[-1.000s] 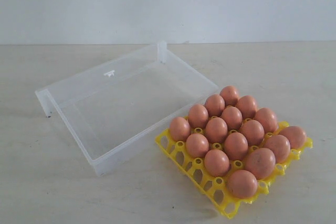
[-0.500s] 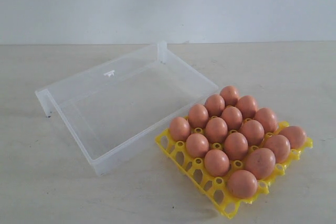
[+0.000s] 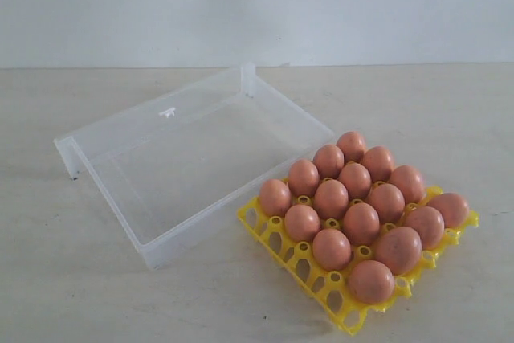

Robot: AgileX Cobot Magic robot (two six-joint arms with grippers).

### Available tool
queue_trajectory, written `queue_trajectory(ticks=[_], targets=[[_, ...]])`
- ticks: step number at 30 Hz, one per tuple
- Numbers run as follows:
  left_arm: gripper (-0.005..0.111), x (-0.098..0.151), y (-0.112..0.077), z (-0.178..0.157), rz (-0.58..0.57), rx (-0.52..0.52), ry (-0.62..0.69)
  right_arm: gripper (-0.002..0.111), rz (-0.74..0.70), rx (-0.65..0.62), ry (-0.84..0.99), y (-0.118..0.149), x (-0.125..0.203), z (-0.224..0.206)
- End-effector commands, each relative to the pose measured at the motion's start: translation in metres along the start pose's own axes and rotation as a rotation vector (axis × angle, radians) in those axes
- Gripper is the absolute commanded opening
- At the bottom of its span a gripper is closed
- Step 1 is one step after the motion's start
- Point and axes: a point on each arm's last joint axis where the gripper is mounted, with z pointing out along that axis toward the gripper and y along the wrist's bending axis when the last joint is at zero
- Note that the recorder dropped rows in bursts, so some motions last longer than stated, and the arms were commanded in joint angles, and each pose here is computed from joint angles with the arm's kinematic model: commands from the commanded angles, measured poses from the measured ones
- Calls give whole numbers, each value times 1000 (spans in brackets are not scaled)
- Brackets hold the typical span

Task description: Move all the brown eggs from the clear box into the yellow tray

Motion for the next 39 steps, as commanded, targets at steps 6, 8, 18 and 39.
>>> queue_trajectory(ticks=[6, 8, 18, 39], targets=[[-4, -1, 0, 0, -2, 6, -6, 0, 48, 246, -55, -14, 0, -8], [-4, -1, 0, 0, -2, 6, -6, 0, 98, 308, -29, -16, 3, -8], [-4, -1, 0, 0, -2, 6, -6, 0, 122, 332, -15, -16, 4, -9], [-4, -1, 0, 0, -2, 6, -6, 0, 134, 334, -66, -17, 0, -9]])
